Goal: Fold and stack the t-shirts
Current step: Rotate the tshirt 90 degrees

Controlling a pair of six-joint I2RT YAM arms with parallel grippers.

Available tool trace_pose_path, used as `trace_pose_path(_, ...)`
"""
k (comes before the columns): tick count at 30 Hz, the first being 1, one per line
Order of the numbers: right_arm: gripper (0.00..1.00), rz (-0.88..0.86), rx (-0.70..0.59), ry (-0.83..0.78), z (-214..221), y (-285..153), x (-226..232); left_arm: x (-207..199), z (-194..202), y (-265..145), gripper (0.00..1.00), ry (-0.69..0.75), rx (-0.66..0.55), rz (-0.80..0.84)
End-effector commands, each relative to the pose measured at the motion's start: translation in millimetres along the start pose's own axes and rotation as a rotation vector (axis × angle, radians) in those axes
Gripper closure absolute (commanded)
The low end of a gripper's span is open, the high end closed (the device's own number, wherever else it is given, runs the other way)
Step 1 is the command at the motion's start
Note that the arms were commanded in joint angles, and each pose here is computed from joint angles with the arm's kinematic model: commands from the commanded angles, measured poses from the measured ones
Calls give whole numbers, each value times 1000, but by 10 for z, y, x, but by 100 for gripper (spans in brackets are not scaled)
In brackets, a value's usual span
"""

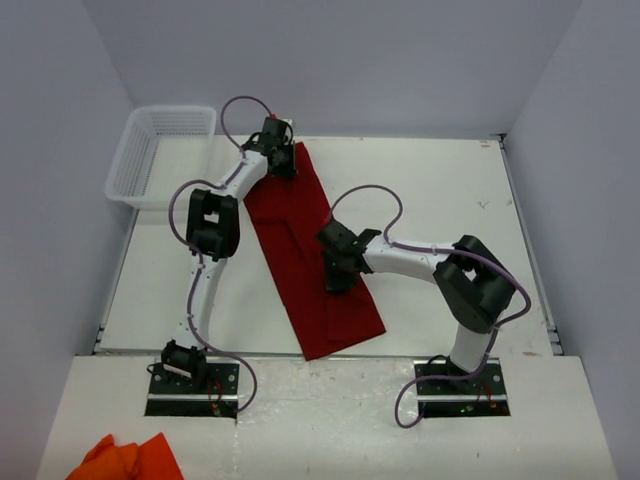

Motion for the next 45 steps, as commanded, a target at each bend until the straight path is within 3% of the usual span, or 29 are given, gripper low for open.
trace_pose_path(1, 100, -14, -15, -95, -141, -185, 177, 63, -387, -138, 100, 116, -93, 65)
trace_pose_path(5, 97, 22, -123, -174, -417, -499, 211, -102, -671, -526, 100, 179, -185, 105)
trace_pose_path(9, 69, 78, -205, -204, -539, -876, 120, -340, -922, -1105, 91, 143, -285, 158)
trace_pose_path(11, 56, 88, -217, -206, -475, -1000, 53, -434, -940, -1381, 80, 108, -307, 168)
trace_pose_path(12, 53, 91, -193, -207, -367, -970, -1, -511, -958, -1558, 70, 107, -325, 178)
trace_pose_path(14, 45, 67, -184, -198, -270, -979, -13, -470, -866, -1596, 60, 90, -312, 137)
trace_pose_path(15, 44, 70, -153, -197, -148, -896, -71, -465, -812, -1609, 54, 90, -304, 116)
trace_pose_path(18, 43, 56, -136, -185, -20, -802, -110, -283, -760, -1603, 53, 68, -313, 18)
trace_pose_path(20, 48, 10, -140, -189, 11, -764, -54, -169, -774, -1566, 53, 70, -321, -51)
trace_pose_path(26, 51, -16, -134, -186, 92, -726, -55, 115, -648, -1269, 56, 99, -277, -191)
trace_pose_path(28, 52, -3, -141, -187, 85, -727, -80, 158, -563, -1148, 72, 101, -243, -194)
trace_pose_path(29, 53, 2, -141, -188, 85, -716, -92, 175, -495, -1067, 94, 101, -220, -195)
trace_pose_path(30, 54, 1, -141, -189, 88, -716, -88, 192, -462, -1033, 100, 98, -209, -199)
trace_pose_path(45, 56, 34, -131, -170, 162, -660, -177, 681, -306, -810, 100, 91, -169, -368)
Point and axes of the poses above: each gripper's point midway between its finger pads, its own y axis out along the fingers, its own x axis along the line the jaws close on, z = x × y, the point moved 2 cm from there along -y, back along the fingers, and after that the axes turned 11 degrees about -y, right-handed, at the moved point
